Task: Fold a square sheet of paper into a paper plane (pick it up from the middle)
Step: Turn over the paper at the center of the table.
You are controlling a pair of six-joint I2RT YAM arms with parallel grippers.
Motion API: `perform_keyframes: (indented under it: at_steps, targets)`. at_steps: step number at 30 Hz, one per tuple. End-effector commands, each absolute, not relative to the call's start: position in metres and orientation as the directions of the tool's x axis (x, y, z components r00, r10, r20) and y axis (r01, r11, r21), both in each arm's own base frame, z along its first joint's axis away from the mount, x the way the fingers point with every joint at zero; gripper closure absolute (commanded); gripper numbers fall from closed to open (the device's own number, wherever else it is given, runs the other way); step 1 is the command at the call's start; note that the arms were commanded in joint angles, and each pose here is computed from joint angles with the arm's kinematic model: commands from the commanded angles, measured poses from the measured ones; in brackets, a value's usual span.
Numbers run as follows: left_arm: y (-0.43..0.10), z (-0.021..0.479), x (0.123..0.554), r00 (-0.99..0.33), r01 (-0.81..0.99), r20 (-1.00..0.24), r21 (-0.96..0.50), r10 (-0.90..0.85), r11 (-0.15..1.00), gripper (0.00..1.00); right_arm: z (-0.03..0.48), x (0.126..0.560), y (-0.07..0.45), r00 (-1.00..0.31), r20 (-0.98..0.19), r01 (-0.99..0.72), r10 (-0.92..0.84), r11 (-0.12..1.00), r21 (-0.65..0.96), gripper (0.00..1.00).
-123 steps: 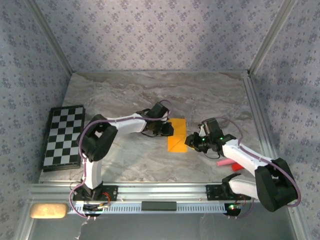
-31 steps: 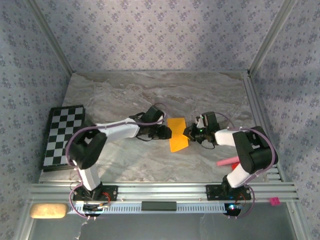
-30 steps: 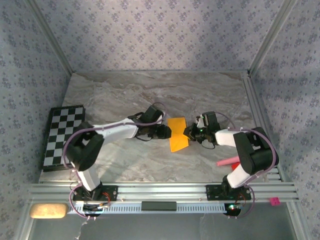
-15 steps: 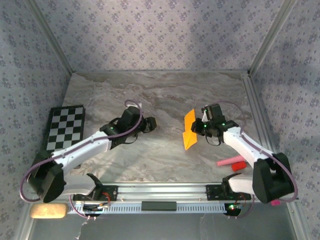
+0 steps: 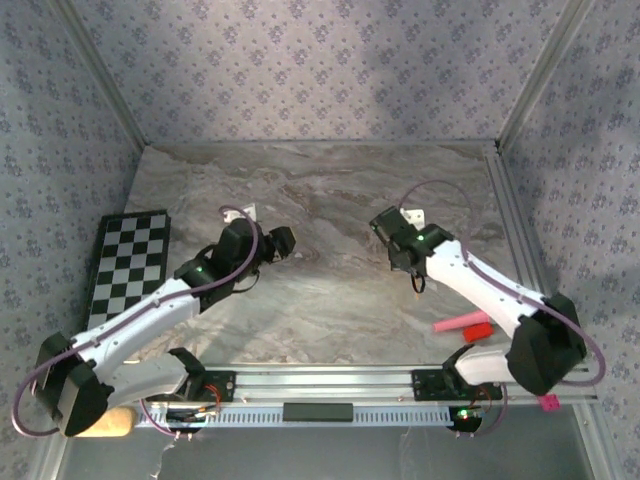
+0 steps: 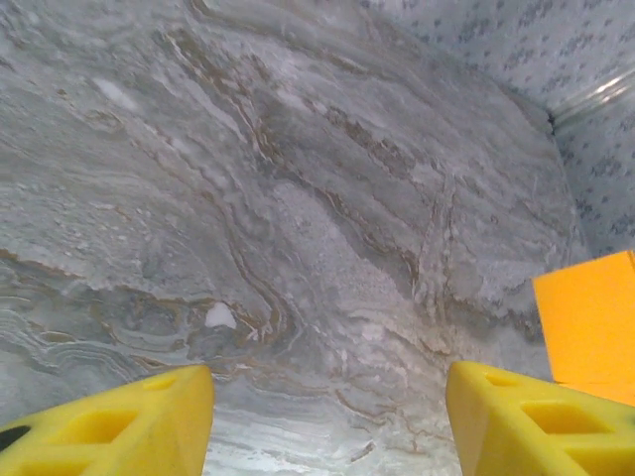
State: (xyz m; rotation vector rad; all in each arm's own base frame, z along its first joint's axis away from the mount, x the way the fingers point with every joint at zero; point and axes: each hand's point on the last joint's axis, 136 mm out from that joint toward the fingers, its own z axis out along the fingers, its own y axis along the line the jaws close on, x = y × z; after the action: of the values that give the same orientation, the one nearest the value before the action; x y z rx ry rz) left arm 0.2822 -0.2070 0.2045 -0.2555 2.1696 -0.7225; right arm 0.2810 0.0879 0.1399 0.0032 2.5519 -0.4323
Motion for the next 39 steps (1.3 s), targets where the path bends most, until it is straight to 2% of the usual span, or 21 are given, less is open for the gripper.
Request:
perform_keyframes:
  at_steps: [1, 10, 16, 19, 25, 30, 32, 36, 39]
  targets:
    - [-0.179, 0.219, 0.281, -0.547, 0.013, -0.678, -0.593, -0.491, 0.805, 0.35, 0.147, 0.280, 0.076, -0.852, -0.478, 0.091, -0.212, 0.840, -0.535, 0.93]
    - [-0.107, 0.222, 0.260, -0.405, -0.192, -0.727, -0.525, -0.554, 0.829, 0.34, 0.095, 0.290, 0.168, -0.864, -0.342, -0.129, -0.369, 0.819, -0.559, 0.91]
    - [-0.097, 0.221, 0.254, -0.390, -0.204, -0.733, -0.522, -0.557, 0.828, 0.33, 0.066, 0.289, 0.219, -0.861, -0.273, -0.243, -0.428, 0.820, -0.519, 0.89]
    - [-0.099, 0.216, 0.254, -0.406, -0.209, -0.728, -0.515, -0.553, 0.831, 0.33, 0.056, 0.287, 0.246, -0.875, -0.279, -0.269, -0.395, 0.877, -0.398, 0.87]
    - [-0.101, 0.217, 0.256, -0.406, -0.210, -0.726, -0.518, -0.556, 0.829, 0.33, 0.050, 0.281, 0.291, -0.918, -0.297, -0.267, -0.262, 0.964, -0.024, 0.83]
    - [-0.112, 0.210, 0.259, -0.448, -0.188, -0.710, -0.519, -0.543, 0.834, 0.31, 0.071, 0.281, 0.314, -0.921, -0.340, -0.284, -0.189, 0.924, 0.255, 0.73]
    - [-0.119, 0.207, 0.261, -0.470, -0.176, -0.702, -0.520, -0.535, 0.836, 0.30, 0.082, 0.278, 0.312, -0.912, -0.373, -0.299, -0.169, 0.897, 0.325, 0.58]
    - [-0.132, 0.193, 0.265, -0.536, -0.175, -0.672, -0.503, -0.510, 0.846, 0.27, 0.112, 0.283, 0.299, -0.898, -0.436, -0.283, -0.063, 0.841, 0.461, 0.56]
    - [-0.142, 0.180, 0.268, -0.600, -0.179, -0.636, -0.485, -0.486, 0.856, 0.27, 0.118, 0.287, 0.275, -0.899, -0.436, -0.224, 0.040, 0.814, 0.536, 0.61]
